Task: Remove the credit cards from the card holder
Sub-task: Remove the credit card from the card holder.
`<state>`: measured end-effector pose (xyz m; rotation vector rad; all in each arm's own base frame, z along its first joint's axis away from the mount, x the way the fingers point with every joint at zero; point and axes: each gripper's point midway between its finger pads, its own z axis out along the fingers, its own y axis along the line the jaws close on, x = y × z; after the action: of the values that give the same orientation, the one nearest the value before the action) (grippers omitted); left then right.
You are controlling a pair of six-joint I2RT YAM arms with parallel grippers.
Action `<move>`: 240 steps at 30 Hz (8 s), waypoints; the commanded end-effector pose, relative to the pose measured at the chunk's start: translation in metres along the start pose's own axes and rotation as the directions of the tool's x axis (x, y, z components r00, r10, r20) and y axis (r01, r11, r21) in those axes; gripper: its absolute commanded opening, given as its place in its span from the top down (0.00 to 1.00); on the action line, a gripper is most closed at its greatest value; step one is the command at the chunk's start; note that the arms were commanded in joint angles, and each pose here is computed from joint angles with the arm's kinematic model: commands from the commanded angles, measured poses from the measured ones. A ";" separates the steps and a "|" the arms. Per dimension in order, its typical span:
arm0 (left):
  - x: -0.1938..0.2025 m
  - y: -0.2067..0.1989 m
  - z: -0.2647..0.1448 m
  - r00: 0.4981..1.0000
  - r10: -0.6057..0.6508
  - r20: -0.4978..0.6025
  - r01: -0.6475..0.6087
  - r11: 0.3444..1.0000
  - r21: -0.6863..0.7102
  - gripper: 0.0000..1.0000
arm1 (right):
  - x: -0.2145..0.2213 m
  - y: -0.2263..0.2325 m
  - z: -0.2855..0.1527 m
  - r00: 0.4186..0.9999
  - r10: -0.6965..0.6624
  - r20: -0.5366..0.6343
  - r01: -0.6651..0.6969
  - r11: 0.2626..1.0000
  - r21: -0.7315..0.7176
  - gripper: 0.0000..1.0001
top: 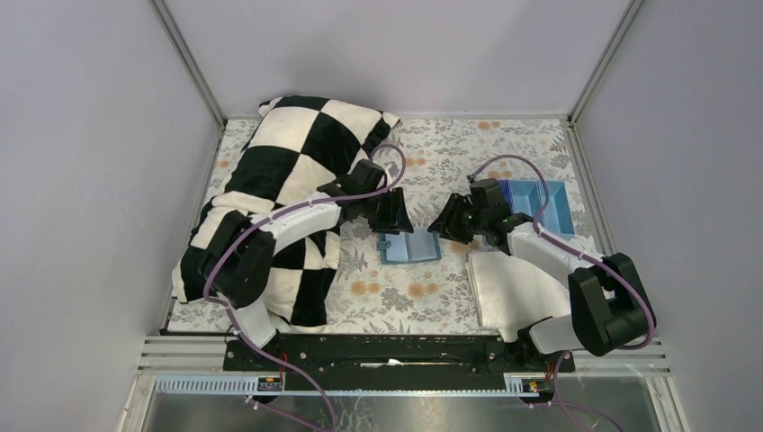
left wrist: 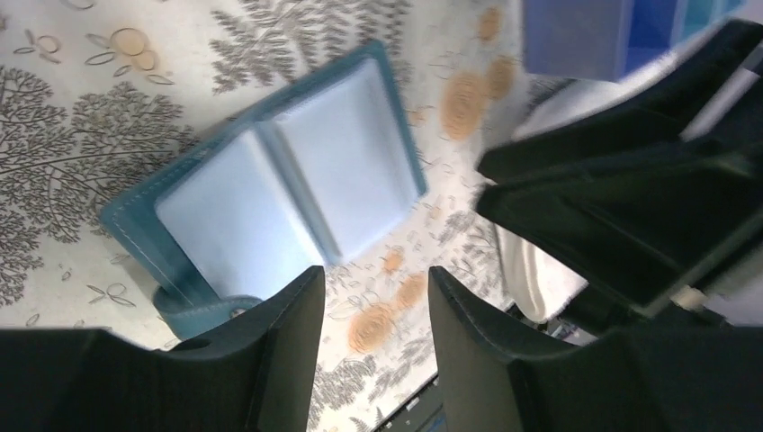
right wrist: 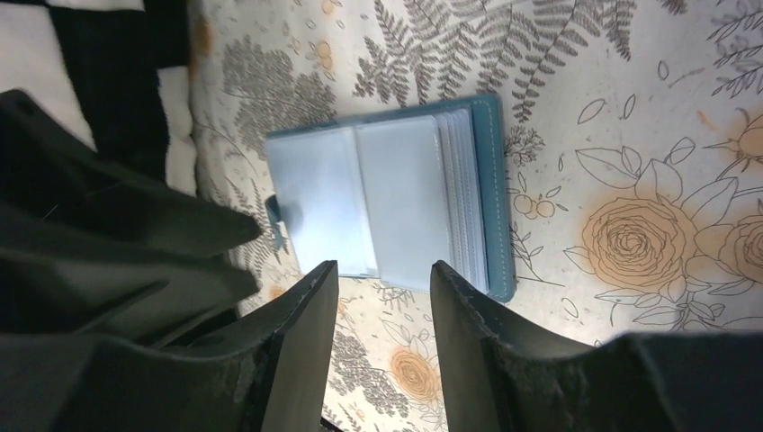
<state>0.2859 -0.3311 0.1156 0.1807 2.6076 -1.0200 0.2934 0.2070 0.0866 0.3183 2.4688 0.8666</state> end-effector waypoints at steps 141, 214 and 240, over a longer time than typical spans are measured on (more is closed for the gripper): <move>0.024 0.086 0.010 0.994 -0.013 -0.111 -0.010 0.979 -0.206 0.42 | 0.016 -0.003 0.032 0.994 -0.073 -0.085 0.067 0.995 -0.072 0.59; -0.047 0.016 -0.074 0.993 0.052 0.110 -0.040 0.994 -0.104 0.42 | 0.044 0.072 0.047 0.983 -0.096 -0.158 0.034 0.934 -0.354 0.50; -0.010 -0.032 -0.029 0.999 0.027 0.043 -0.034 0.984 0.174 0.37 | 0.013 0.006 0.023 0.997 -0.054 -0.046 0.047 0.988 -0.147 0.48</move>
<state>0.2946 -0.2900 0.1535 0.1432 2.5064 -1.0110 0.3065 0.2495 0.0993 0.1694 2.3333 1.1304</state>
